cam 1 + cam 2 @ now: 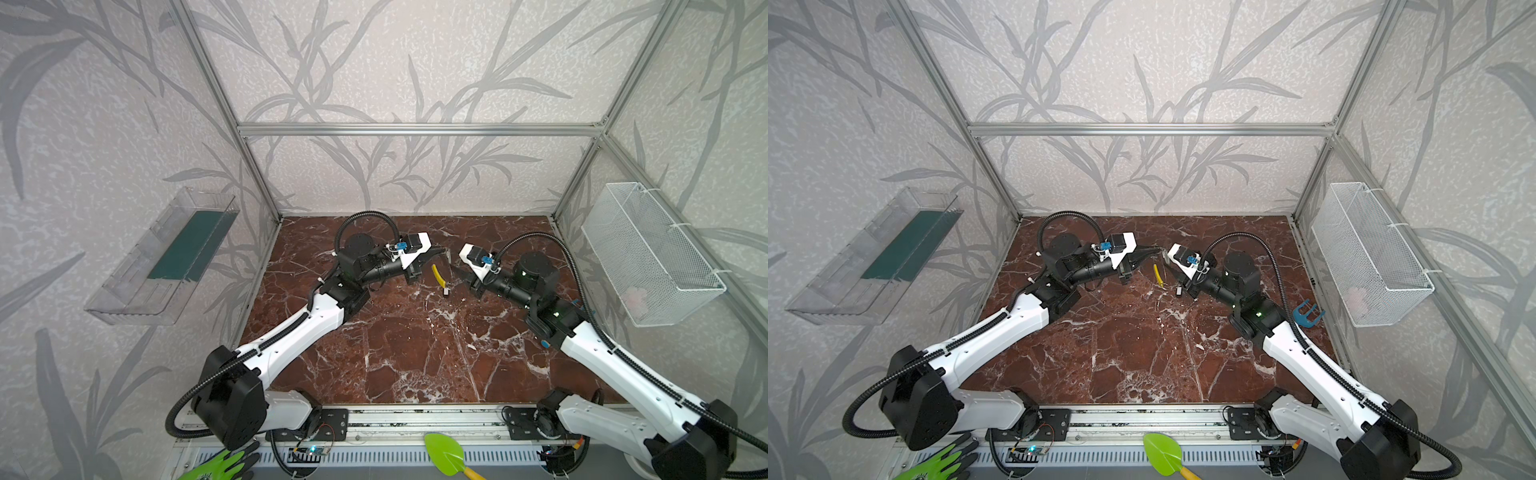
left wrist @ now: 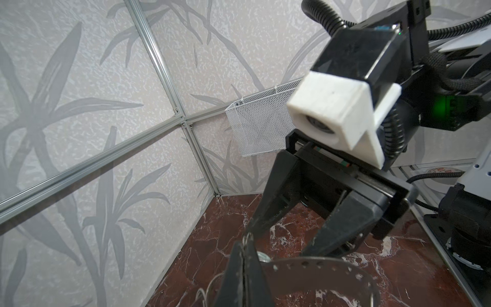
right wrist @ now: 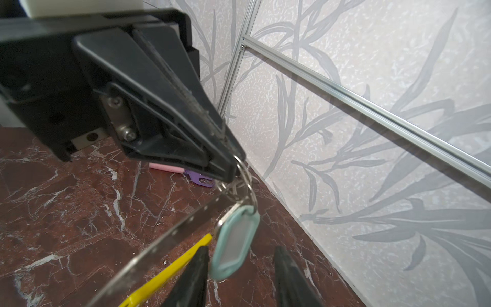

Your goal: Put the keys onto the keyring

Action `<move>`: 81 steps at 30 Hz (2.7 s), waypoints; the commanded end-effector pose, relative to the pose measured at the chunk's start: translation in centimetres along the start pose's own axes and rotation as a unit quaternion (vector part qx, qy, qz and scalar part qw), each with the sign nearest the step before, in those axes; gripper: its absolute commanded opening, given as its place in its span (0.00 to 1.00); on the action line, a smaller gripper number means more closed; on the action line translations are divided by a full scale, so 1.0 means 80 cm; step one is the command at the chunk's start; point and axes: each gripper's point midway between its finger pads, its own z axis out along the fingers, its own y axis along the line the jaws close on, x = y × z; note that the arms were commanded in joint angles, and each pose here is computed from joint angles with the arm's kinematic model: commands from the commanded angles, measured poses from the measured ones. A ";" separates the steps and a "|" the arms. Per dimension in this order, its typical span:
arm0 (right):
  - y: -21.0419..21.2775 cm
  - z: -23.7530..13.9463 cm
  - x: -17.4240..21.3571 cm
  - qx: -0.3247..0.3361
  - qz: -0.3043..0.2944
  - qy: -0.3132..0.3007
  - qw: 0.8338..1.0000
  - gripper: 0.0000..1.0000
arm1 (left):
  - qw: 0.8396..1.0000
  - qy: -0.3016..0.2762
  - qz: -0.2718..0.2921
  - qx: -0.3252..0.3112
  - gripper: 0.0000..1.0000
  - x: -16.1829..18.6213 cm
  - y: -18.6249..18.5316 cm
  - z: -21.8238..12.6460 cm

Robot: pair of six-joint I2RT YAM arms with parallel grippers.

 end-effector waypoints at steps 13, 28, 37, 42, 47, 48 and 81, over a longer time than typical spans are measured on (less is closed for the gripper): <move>0.003 0.006 -0.028 -0.018 -0.023 -0.043 0.999 0.36 | 0.999 -0.034 -0.003 0.010 0.00 -0.021 0.000 -0.002; 0.028 0.022 -0.013 0.010 -0.096 -0.017 0.995 0.00 | 0.996 -0.079 -0.023 -0.025 0.00 -0.041 0.016 -0.003; 0.036 0.026 -0.008 0.014 -0.095 -0.031 0.995 0.29 | 0.996 -0.084 -0.030 -0.031 0.00 -0.041 0.018 -0.004; -0.010 -0.003 0.000 0.089 -0.070 -0.024 0.993 0.43 | 0.996 -0.085 -0.037 -0.017 0.00 -0.041 0.013 -0.007; -0.044 -0.044 -0.004 0.120 -0.036 -0.057 0.990 0.43 | 0.995 -0.085 -0.053 0.016 0.00 -0.042 0.006 -0.010; -0.045 -0.048 -0.011 0.115 -0.032 -0.068 0.990 0.42 | 0.994 -0.084 -0.057 0.024 0.00 -0.042 0.004 -0.009; 0.024 -0.016 -0.065 -0.139 0.043 -0.122 0.982 0.00 | 0.993 -0.056 -0.063 0.086 0.00 -0.024 -0.016 -0.005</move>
